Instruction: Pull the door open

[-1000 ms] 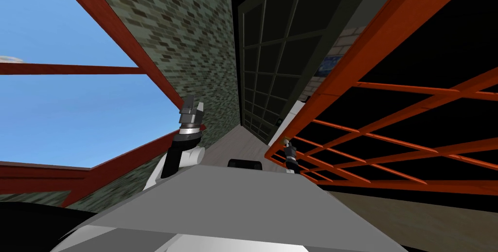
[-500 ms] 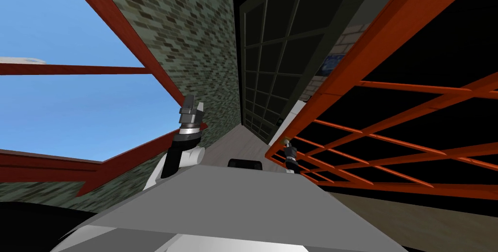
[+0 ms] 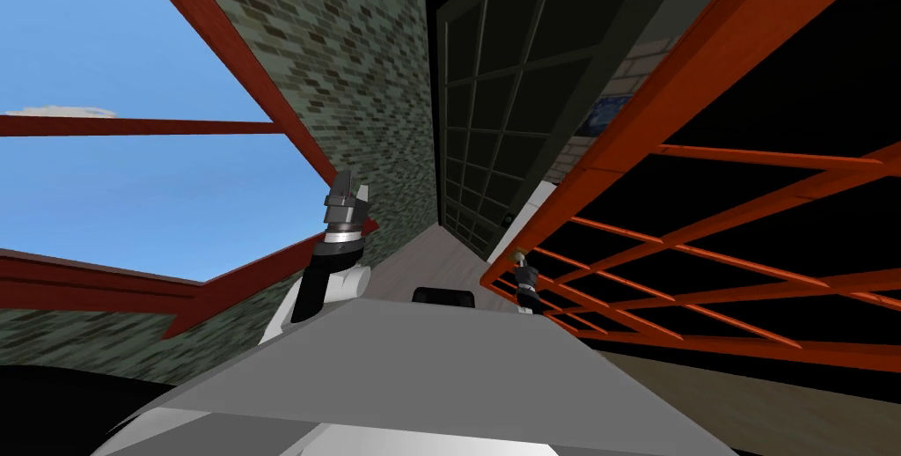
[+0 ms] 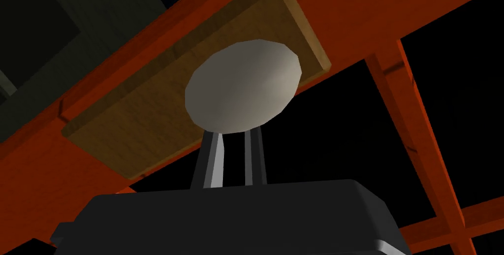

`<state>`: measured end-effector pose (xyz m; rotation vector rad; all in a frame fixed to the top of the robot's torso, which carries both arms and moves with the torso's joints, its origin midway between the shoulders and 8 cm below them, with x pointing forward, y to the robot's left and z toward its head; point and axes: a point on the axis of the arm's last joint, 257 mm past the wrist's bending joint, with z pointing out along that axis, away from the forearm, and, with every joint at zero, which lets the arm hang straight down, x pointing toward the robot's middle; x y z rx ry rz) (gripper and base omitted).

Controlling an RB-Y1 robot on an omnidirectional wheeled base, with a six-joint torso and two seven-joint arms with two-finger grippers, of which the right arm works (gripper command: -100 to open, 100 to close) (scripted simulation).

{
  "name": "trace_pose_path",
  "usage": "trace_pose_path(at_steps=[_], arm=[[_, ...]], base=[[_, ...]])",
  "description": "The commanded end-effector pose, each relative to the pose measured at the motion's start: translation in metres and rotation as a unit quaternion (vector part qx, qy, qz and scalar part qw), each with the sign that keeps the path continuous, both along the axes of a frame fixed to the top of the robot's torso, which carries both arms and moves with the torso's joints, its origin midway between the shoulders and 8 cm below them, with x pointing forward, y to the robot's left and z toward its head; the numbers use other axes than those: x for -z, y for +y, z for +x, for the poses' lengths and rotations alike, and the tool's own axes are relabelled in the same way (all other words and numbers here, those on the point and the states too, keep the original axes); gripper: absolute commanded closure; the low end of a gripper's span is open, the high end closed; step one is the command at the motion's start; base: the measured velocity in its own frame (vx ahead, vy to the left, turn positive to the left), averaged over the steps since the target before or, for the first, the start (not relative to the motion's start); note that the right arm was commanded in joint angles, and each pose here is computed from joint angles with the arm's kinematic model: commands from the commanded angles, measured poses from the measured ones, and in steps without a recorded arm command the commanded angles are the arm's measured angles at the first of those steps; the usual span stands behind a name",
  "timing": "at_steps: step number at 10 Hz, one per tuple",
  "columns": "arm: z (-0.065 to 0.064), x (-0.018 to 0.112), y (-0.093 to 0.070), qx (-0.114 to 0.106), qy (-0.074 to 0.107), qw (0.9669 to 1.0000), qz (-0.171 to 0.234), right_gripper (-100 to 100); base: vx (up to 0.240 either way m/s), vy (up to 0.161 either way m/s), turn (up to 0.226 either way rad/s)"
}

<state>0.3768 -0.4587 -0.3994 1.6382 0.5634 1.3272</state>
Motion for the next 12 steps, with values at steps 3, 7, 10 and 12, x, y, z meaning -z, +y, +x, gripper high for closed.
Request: trace_pose_path(at_steps=[3,7,10,12], arm=[[0.008,-0.013,-0.001,-0.001,-0.033,0.9989,0.032,100],[0.006,-0.013,-0.003,0.004,-0.049,0.9960,0.075,100],[-0.002,0.003,0.004,0.012,-0.049,0.9903,0.129,-100],[-0.001,0.002,0.009,0.015,-0.065,0.9845,0.162,-100]], base=[[-0.027,-0.008,0.035],[-0.027,-0.006,0.048],[-0.034,-0.011,0.033],[-0.100,-0.001,0.055]])
